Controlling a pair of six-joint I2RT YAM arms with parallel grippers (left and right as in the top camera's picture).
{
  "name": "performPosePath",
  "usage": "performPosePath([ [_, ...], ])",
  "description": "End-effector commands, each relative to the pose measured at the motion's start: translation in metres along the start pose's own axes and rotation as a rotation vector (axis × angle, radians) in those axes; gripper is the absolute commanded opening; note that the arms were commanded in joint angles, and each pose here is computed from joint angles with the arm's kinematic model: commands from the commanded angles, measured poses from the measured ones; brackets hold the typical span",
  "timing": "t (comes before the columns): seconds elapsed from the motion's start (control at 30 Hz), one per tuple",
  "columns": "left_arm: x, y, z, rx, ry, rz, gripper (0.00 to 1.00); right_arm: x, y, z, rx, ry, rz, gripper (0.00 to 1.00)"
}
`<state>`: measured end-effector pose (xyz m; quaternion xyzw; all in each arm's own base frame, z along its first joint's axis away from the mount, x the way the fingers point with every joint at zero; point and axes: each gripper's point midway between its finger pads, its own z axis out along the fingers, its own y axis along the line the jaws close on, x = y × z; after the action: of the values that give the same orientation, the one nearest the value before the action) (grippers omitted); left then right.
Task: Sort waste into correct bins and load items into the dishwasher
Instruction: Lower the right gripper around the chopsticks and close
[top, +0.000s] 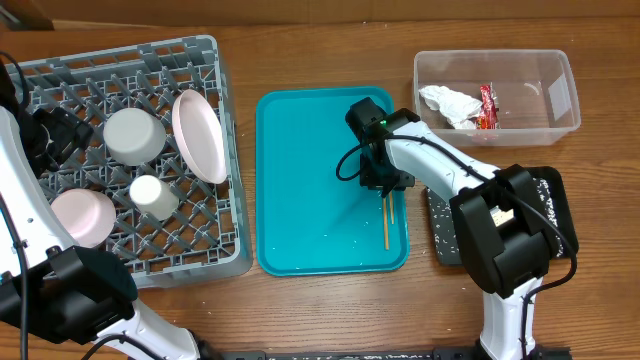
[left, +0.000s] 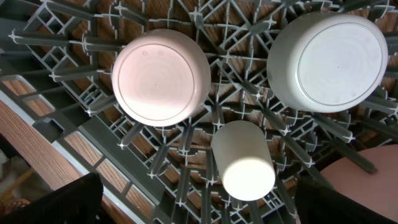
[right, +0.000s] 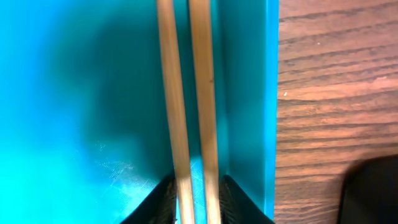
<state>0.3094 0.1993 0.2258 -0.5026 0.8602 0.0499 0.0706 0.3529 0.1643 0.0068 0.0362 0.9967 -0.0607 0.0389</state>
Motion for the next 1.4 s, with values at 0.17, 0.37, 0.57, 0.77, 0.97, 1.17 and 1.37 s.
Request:
performPosePath([
  [0.17,-0.002,-0.001,-0.007,0.013,-0.02,-0.014,1.0,-0.009,0.002,-0.027,0.004,-0.008,0.021,0.2],
  [0.37,-0.002,-0.001,-0.007,0.013,-0.02,-0.014,1.0,-0.014,0.006,-0.054,-0.016,0.002,0.016,0.2],
  [0.57,-0.002,-0.001,-0.007,0.013,-0.02,-0.014,1.0,0.001,0.026,-0.051,-0.135,0.077,-0.07,0.24],
  [0.77,-0.002,-0.001,-0.007,0.013,-0.02,-0.015,1.0,0.002,0.022,-0.025,-0.11,0.047,-0.068,0.33],
  [0.97,-0.002,-0.001,-0.007,0.013,-0.02,-0.014,1.0,-0.003,0.001,-0.017,-0.004,0.008,-0.067,0.34],
  [1.17,-0.002,-0.001,-0.007,0.013,-0.02,-0.014,1.0,-0.003,0.005,-0.016,-0.02,0.005,-0.068,0.34],
  [1.37,-0.002,-0.001,-0.007,0.013,-0.02,-0.014,1.0,0.001,0.022,-0.01,-0.11,0.024,-0.066,0.34],
])
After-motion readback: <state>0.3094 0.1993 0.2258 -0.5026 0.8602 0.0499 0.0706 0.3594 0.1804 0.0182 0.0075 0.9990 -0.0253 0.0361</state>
